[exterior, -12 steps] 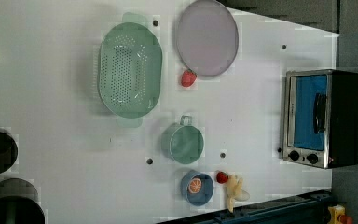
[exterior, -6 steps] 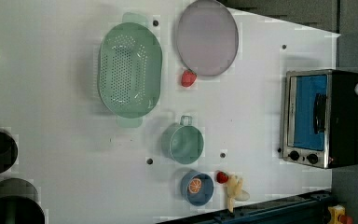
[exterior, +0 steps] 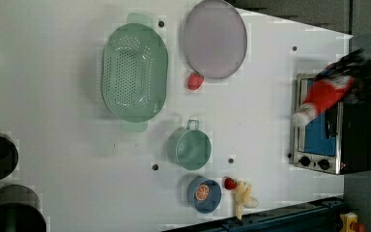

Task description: Pick Ketchup from oven and place it on table.

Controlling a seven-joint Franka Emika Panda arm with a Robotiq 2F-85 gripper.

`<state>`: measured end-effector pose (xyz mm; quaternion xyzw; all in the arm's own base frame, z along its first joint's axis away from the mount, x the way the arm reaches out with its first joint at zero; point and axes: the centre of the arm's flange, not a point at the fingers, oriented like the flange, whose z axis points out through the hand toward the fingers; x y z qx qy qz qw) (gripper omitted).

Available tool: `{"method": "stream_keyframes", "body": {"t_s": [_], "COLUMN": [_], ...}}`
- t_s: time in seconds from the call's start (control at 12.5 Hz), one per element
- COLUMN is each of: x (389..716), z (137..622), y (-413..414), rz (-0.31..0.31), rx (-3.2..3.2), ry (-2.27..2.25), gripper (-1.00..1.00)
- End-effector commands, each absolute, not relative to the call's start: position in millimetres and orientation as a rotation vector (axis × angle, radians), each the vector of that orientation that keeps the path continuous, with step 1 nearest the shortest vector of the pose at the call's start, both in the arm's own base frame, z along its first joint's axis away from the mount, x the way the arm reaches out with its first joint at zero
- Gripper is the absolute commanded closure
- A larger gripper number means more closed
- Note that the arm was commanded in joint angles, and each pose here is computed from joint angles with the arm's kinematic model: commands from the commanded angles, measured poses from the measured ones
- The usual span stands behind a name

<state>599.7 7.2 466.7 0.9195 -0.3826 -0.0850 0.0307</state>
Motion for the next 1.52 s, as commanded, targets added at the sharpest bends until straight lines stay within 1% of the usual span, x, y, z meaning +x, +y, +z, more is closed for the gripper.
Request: {"method": "stream_keyframes", "body": {"t_s": [0.08,0.16,0.32,0.48,0.56,0.72,0.8,0.88,0.96,1.04,1.2,1.28,1.36,1.52], "x": [585,578,563,551,545,537,535,533,533,534,540,545,552,565], "z": [404,378,325,282,262,228,216,206,199,198,214,234,262,340], "y": [-20,-21,-22,-21,-19,-16,-15,-16,-17,-17,-19,-20,-21,-23], "rz": [-0.327,-0.324,-0.294,-0.227,-0.204,-0.190,-0.203,-0.219,-0.217,-0.200,-0.169,-0.143,-0.109,-0.051], "rx": [2.755,2.752,2.750,2.760,2.761,2.753,2.745,2.733,2.730,2.734,2.746,2.760,2.781,2.828], "ry": [-1.279,-1.283,-1.290,-1.291,-1.288,-1.277,-1.270,-1.265,-1.265,-1.271,-1.288,-1.301,-1.317,-1.349], "gripper": [-0.27,-0.27,-0.27,-0.26,-0.27,-0.27,-0.35,-0.56,-0.78,-0.98,-1.00,-1.00,-1.00,-1.00]}}
